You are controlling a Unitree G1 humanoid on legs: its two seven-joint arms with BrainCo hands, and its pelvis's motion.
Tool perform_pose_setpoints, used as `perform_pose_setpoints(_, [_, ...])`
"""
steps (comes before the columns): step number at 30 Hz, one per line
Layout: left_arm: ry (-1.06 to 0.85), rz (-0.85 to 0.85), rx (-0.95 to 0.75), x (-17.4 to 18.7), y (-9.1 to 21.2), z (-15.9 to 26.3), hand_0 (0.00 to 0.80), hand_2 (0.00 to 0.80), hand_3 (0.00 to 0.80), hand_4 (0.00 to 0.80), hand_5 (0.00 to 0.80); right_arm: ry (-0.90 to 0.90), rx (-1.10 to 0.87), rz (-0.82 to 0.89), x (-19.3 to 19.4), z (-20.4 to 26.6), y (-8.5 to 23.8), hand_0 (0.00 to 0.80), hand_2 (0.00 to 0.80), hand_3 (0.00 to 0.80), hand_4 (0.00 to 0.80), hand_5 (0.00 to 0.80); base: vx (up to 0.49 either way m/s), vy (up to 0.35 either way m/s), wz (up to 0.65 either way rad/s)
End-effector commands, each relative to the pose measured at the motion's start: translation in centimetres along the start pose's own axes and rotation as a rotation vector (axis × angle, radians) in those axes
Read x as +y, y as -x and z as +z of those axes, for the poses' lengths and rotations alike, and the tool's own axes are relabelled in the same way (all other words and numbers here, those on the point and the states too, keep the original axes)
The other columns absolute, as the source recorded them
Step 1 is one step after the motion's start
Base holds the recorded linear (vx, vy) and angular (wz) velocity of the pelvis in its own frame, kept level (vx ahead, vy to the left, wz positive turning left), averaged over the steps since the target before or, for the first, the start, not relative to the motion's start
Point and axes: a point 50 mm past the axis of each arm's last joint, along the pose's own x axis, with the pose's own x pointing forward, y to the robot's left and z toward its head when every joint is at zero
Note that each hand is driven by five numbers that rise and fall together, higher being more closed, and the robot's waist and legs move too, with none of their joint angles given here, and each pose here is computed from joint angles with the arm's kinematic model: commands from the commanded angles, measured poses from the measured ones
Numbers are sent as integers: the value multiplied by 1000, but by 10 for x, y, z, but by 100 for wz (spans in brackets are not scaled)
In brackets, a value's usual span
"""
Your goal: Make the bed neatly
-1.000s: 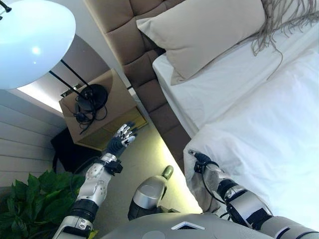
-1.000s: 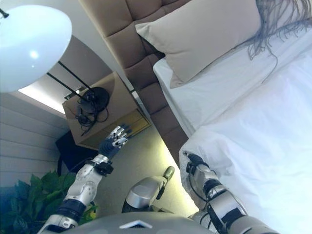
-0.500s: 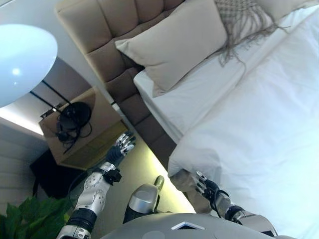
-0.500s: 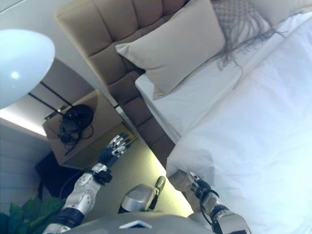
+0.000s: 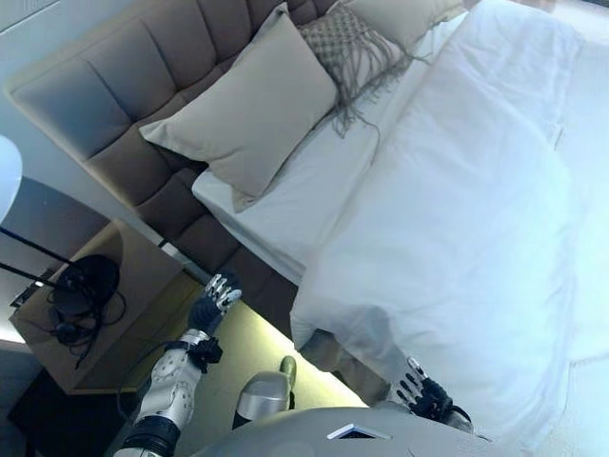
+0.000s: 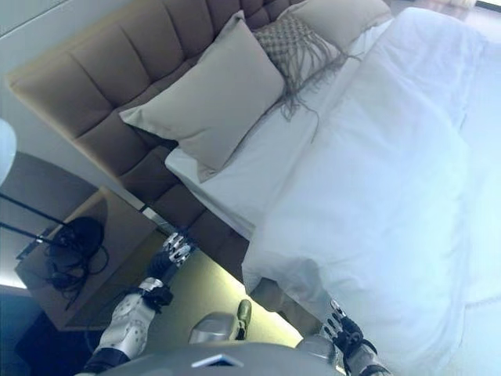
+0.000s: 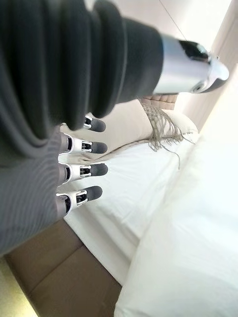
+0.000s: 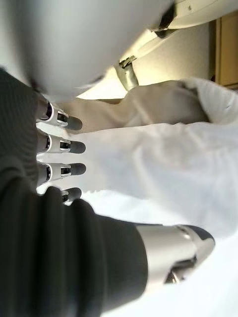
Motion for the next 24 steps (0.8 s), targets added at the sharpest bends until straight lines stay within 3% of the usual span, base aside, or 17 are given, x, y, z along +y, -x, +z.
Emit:
perform_pose_setpoints(1, [-45,6,-169,3,-10,36,0,0,0,0,0,-50,-98,9,-5,10,3,0,0,0,0,0,-25,-95,-23])
perform_pose_setpoints(14, [-134,23,-157,20,0,51,0,0,0,0,0,-288,-618,-52,-14,96,24,0,0,0,0,0,-3,-81,-10])
perform_pose_setpoints(19, [-276,7,-161,19,-1,62,0,0,0,0,0,-366,-765,-90,-25,126,35,0,0,0,0,0,37,-73,-8])
perform_pose_setpoints(24, [-428,-46,-211,6,-11,76,0,0,0,0,0,-333,-847,-44,-16,166,42,0,0,0,0,0,-44,-61,-1])
